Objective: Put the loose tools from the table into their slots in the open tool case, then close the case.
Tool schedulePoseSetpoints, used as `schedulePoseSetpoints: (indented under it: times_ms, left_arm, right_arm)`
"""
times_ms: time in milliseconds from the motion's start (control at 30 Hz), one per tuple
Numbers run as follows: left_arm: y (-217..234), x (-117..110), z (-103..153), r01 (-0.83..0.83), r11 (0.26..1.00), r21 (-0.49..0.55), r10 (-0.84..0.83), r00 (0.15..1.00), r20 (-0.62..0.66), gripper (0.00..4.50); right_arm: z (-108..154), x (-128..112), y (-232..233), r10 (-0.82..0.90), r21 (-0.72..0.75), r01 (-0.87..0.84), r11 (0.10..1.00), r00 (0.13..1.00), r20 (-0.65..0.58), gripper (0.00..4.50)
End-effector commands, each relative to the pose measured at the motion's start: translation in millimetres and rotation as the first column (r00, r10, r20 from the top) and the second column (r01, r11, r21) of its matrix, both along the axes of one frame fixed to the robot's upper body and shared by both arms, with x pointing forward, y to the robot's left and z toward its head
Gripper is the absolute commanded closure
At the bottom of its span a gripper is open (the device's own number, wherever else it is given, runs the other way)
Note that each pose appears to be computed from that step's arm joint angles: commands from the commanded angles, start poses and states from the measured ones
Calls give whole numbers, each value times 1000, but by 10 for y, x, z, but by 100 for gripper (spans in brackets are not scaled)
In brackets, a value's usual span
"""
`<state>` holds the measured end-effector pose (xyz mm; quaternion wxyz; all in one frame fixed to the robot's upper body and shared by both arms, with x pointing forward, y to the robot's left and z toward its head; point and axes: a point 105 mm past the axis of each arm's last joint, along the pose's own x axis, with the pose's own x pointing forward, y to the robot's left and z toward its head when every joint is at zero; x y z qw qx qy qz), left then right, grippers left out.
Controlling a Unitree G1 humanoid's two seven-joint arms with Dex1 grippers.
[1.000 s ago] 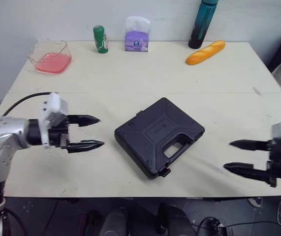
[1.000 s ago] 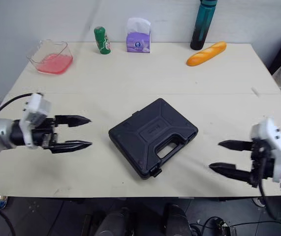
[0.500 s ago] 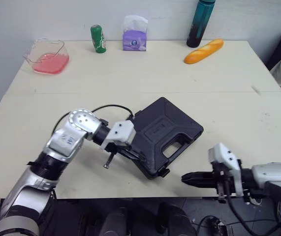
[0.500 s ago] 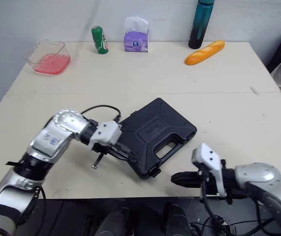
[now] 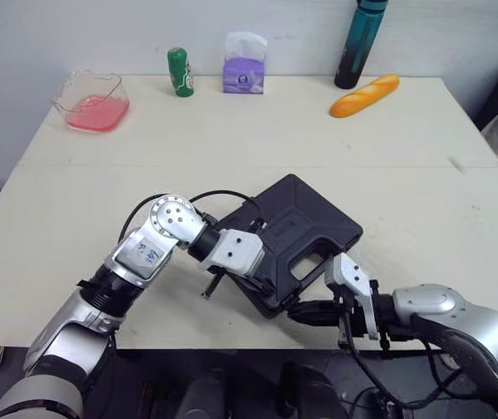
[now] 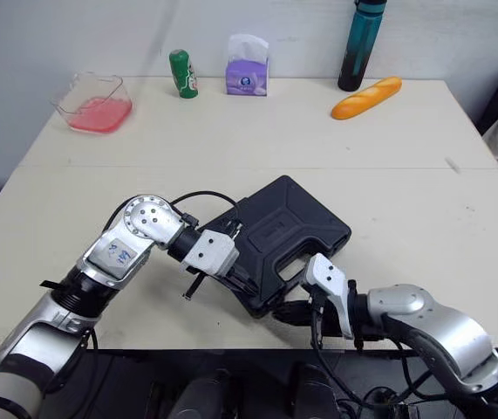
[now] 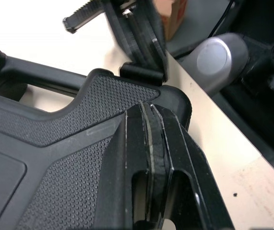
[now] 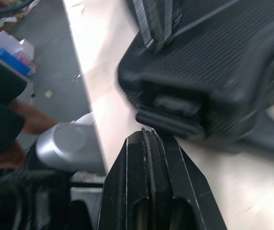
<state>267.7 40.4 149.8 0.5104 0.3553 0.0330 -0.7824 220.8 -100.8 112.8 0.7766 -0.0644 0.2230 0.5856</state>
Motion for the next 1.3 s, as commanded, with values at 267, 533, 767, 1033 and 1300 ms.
schedulePoseSetpoints:
  times_ms: [267,533,767,1033,1300]
  left_arm:
    - [127,57,-523,-92,979,179,96,995,-13,448]
    - [182,127,-526,-132,975,181,134,991,0,448]
    - [157,137,-517,-141,975,172,142,990,6,448]
    - [251,218,-352,-218,969,113,224,974,-41,448]
    - [240,221,-365,-220,968,119,225,974,-30,448]
  right_arm:
    - [344,252,101,-56,131,49,990,997,51,450]
    - [400,218,31,-68,164,64,984,997,19,450]
    - [360,241,72,-57,147,56,988,998,3,450]
    - [457,85,-150,-9,108,9,994,1000,-2,450]
    - [161,-76,-288,17,-22,-18,1000,998,-66,450]
